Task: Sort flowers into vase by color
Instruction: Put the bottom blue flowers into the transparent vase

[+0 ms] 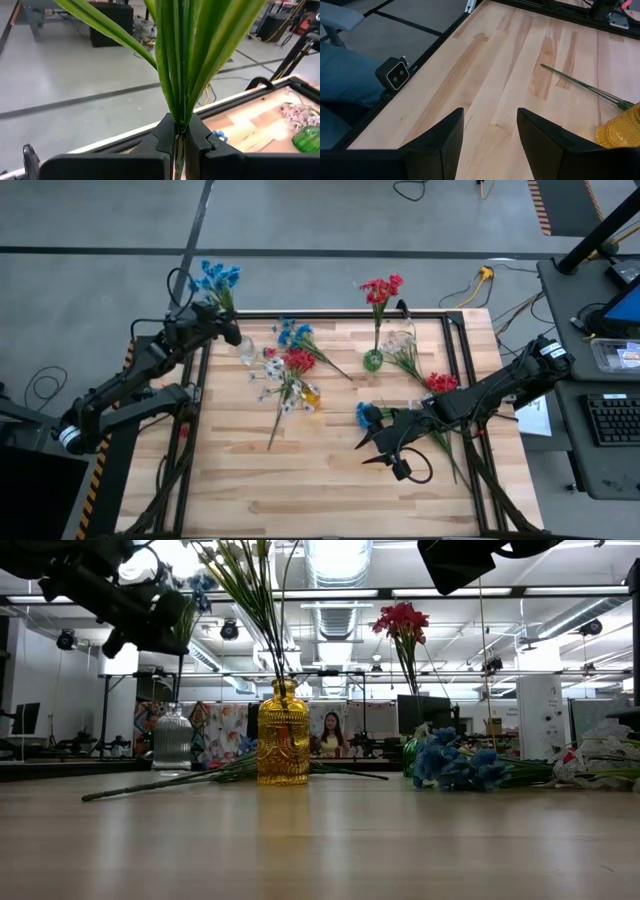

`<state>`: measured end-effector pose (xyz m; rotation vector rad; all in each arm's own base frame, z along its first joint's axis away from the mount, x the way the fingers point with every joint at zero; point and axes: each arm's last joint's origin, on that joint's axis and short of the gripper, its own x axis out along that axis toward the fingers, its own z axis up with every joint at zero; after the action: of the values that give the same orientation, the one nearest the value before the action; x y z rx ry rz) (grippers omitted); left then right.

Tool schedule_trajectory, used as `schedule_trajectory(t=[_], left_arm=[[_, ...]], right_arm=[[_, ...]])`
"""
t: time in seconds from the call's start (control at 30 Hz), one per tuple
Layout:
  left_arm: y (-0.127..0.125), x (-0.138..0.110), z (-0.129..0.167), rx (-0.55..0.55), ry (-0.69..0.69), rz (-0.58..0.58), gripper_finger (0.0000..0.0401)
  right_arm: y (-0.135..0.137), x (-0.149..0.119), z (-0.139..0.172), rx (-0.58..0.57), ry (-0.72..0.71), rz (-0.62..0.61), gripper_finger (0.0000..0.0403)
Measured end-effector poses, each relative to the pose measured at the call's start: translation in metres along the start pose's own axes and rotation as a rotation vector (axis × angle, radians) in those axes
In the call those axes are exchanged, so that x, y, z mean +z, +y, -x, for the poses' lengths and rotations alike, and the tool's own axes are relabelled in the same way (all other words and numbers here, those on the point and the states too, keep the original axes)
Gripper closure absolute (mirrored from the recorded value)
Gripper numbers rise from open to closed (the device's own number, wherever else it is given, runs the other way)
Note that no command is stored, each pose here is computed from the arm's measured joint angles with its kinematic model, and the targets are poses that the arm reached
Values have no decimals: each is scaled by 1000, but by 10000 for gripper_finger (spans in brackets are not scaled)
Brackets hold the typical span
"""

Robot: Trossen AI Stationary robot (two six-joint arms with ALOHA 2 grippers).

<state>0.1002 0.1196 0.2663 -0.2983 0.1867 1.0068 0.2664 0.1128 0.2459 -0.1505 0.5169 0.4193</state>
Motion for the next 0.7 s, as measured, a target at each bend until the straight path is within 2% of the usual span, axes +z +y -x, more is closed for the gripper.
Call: schedule_trajectory(t=[0.23,0.47,0.7], left_arm=[[1,-4,0,8,40,27,390],[0,-5,0,-18,54,29,340],[-2,-14,2,-59,155,22,294]], right_arm=[[0,0,0,0,0,0,227],[0,0,0,0,-1,1,219],[0,0,0,0,-1,1,218]])
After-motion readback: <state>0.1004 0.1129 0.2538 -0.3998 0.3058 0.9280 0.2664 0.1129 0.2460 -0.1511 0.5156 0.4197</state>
